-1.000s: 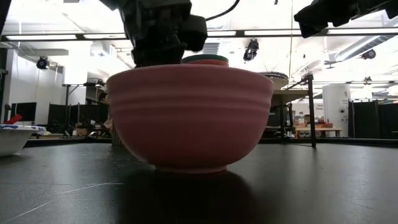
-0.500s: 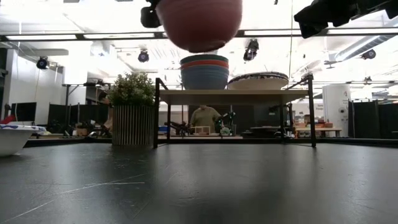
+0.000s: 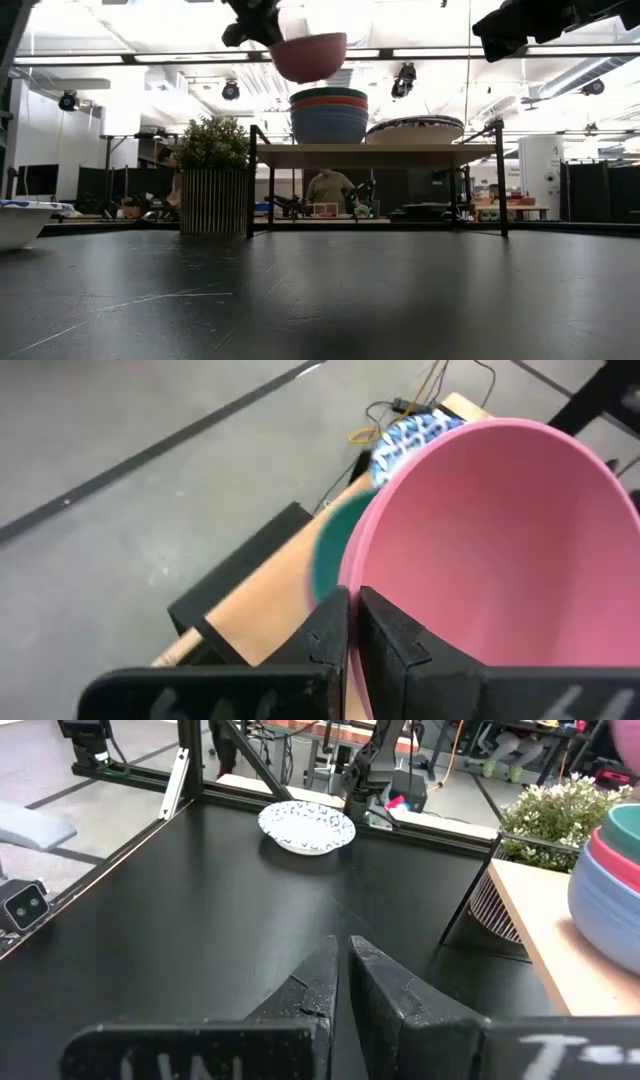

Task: Place and stack bowls onto a shelf
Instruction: Stack the pink bowl on top of the green bowl

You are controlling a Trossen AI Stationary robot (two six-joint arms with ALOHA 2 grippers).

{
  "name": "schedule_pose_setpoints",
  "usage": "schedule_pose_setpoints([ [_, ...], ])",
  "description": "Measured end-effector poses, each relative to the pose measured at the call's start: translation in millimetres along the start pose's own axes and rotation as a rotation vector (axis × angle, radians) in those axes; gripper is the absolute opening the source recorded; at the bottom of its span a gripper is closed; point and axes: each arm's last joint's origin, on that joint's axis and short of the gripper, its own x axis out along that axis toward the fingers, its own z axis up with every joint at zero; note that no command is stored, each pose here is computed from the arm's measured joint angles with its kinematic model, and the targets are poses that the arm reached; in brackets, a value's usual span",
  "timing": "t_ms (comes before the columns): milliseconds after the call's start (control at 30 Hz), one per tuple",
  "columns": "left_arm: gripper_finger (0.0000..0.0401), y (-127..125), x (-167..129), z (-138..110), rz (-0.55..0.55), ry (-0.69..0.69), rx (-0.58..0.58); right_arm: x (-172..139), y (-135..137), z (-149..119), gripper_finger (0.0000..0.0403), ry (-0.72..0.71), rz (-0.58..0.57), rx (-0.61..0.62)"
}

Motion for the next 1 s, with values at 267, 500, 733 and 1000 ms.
schedule_pose_setpoints([
  [267,0.0000,13.3,35.4,20.1,-0.031,0.029,0.042,0.0,0.0,-0.2,0.0018,0.002,0.000,0.007],
  [500,0.0002,14.4,58.8,21.0,-0.022,0.070,0.055,0.0,0.4,-1.9,0.0018,0.019,0.003,0.020],
  [733,0.0036,14.5,61.6,22.0,-0.021,0.061,0.051,0.3,0.2,-2.0,0.0018,0.020,0.002,0.025],
  [1000,0.0091,14.7,59.5,22.7,-0.023,0.051,0.085,0.3,0.2,-2.0,0.0018,0.020,0.002,0.025],
])
